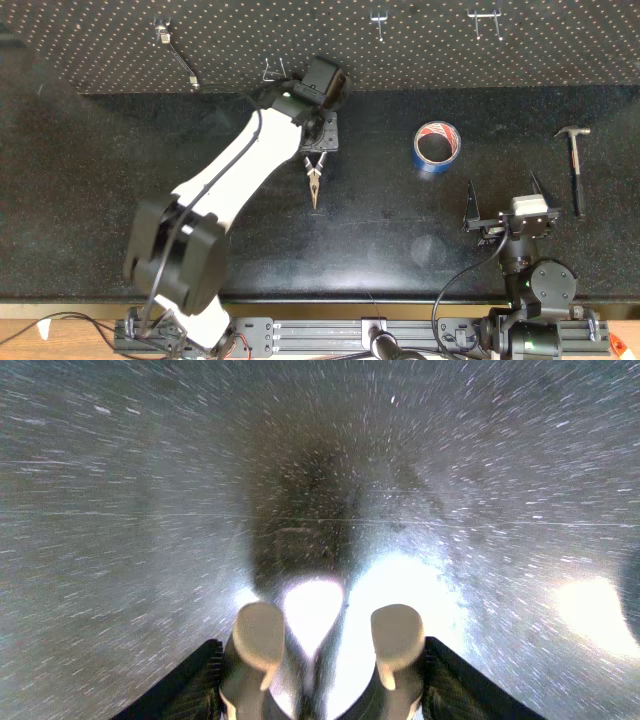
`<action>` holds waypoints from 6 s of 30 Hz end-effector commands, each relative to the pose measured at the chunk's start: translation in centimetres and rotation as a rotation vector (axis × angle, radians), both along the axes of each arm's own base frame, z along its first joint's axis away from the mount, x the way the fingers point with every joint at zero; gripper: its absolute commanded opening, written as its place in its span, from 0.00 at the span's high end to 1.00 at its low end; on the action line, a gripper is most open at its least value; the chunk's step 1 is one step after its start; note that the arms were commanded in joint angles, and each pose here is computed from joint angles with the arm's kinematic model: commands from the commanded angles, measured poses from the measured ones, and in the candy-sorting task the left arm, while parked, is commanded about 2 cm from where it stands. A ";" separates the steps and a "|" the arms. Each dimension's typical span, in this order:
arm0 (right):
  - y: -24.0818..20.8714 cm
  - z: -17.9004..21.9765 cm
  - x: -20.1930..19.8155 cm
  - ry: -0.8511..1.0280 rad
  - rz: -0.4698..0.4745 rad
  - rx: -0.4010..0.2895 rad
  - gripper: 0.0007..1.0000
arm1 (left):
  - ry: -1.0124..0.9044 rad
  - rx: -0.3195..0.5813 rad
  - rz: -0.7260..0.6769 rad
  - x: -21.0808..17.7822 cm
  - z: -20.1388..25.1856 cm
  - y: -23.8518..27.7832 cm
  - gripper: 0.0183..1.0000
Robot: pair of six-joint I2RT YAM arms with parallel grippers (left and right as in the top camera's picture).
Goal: Place Tools Onto Pegboard
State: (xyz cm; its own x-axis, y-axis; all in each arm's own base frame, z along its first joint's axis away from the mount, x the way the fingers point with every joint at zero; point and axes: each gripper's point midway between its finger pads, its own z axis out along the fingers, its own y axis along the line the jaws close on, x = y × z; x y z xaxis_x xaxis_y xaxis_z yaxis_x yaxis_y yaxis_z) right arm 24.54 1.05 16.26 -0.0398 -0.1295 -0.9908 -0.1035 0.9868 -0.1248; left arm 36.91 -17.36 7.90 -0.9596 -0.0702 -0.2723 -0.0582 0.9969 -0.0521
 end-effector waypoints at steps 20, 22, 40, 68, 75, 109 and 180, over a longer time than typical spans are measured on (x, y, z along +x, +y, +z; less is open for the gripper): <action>0.3 -0.1 0.0 -0.002 0.015 -0.014 0.03 | -1.168 -0.084 0.278 -1.1 23.0 12.5 0.99; 0.3 -0.1 0.0 -0.002 0.015 -0.014 0.03 | -1.202 -0.100 0.285 0.0 22.9 12.1 0.99; 0.3 -0.1 0.0 -0.002 0.015 -0.013 0.03 | -1.221 0.020 0.120 9.2 20.7 8.0 0.99; 0.3 -0.1 0.0 -0.002 0.015 -0.014 0.03 | -0.936 0.064 -0.019 8.7 12.4 6.6 0.81; 0.3 -0.1 0.0 -0.002 0.015 -0.013 0.03 | -0.936 0.065 -0.018 8.8 12.5 6.7 0.00; 0.3 -0.1 0.0 -0.002 0.015 -0.014 0.03 | -1.279 -0.084 0.171 -12.2 9.4 17.4 0.00; 4.4 5.4 6.4 0.400 0.142 0.383 0.02 | -1.215 0.059 0.000 -12.3 7.7 17.7 0.00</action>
